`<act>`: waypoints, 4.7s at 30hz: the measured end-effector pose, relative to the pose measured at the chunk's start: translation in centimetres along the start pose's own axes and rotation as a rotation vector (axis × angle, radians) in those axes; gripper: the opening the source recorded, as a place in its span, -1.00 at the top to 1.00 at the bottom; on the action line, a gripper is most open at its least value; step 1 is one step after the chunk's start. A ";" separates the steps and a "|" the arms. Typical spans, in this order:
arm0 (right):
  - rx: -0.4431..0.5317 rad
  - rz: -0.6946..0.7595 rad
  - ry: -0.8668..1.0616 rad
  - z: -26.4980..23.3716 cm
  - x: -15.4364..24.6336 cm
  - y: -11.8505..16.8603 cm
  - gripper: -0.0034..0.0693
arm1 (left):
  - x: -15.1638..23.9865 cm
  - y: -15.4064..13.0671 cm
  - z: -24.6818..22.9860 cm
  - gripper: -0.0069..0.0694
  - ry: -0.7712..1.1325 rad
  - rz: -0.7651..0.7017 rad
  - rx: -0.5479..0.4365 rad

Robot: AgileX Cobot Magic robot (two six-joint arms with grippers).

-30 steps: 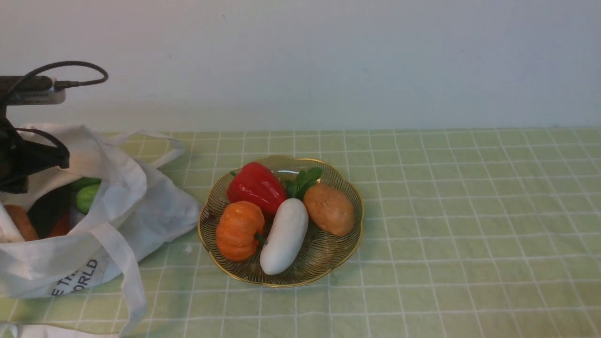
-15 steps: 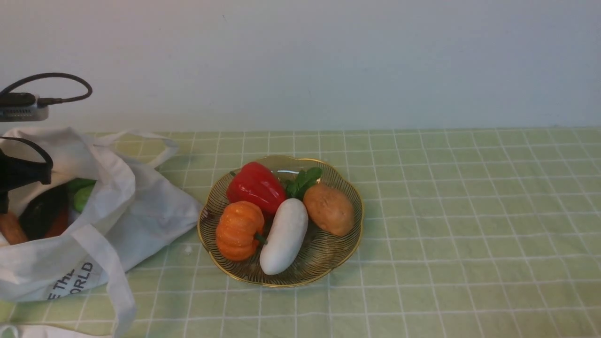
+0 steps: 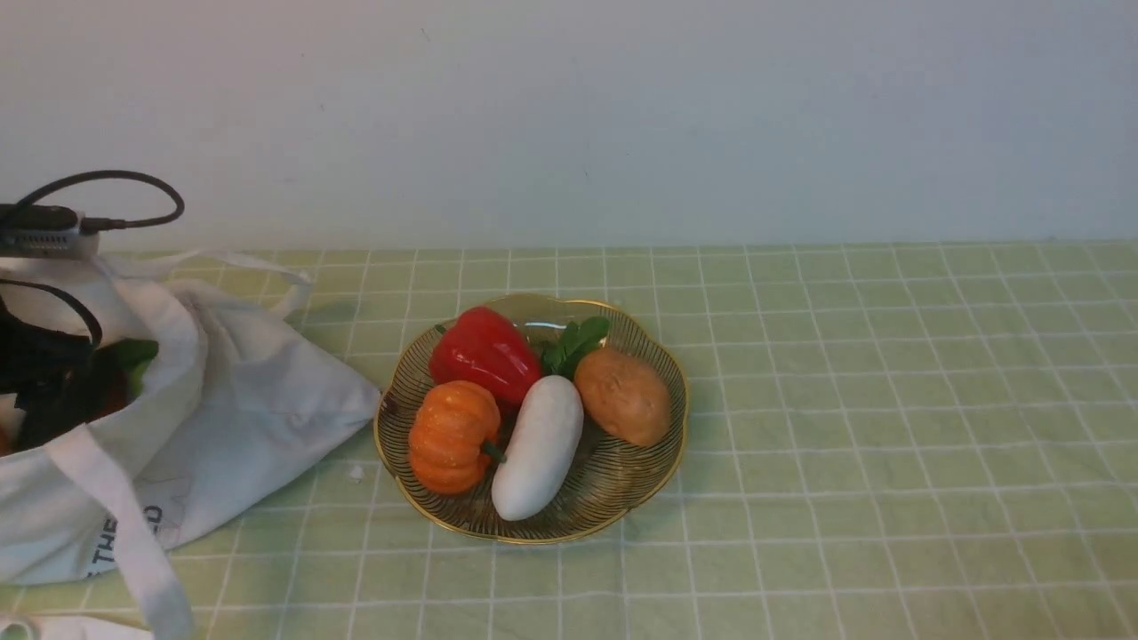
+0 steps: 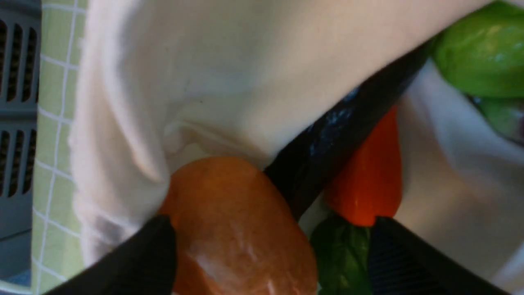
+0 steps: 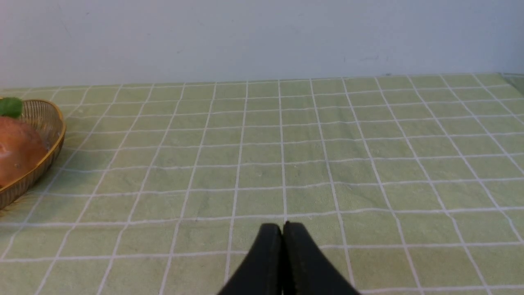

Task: Take vegetables from bag on green coffee tablecloth place on plate.
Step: 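Reach into the cloth bag and grasp the potato inside with the left gripper, then take the potato out of the bag and place it on the plate with the left gripper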

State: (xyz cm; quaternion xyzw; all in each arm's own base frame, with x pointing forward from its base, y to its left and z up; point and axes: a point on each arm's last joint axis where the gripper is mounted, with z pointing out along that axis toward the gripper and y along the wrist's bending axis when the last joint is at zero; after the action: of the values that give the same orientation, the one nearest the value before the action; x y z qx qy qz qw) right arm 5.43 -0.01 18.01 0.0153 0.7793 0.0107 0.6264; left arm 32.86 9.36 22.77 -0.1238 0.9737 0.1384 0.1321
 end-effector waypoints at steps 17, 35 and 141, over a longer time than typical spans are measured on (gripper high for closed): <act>0.000 0.000 0.000 0.0 0.0 0.0 0.95 | 0.8 0.3 2.7 0.36 0.161 -0.007 -0.112; 0.000 0.000 0.000 0.0 0.0 0.0 0.95 | -0.7 -2.0 -3.2 0.81 -0.031 0.059 -0.080; 0.000 0.000 0.000 0.0 0.0 0.0 0.95 | 8.4 -30.8 -10.2 -0.58 -0.401 0.525 0.631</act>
State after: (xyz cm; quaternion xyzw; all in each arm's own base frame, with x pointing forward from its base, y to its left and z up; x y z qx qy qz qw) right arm 5.43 -0.01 18.01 0.0153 0.7793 0.0107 0.6264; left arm 31.26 -24.10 22.49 0.2026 0.9218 -0.1149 0.3100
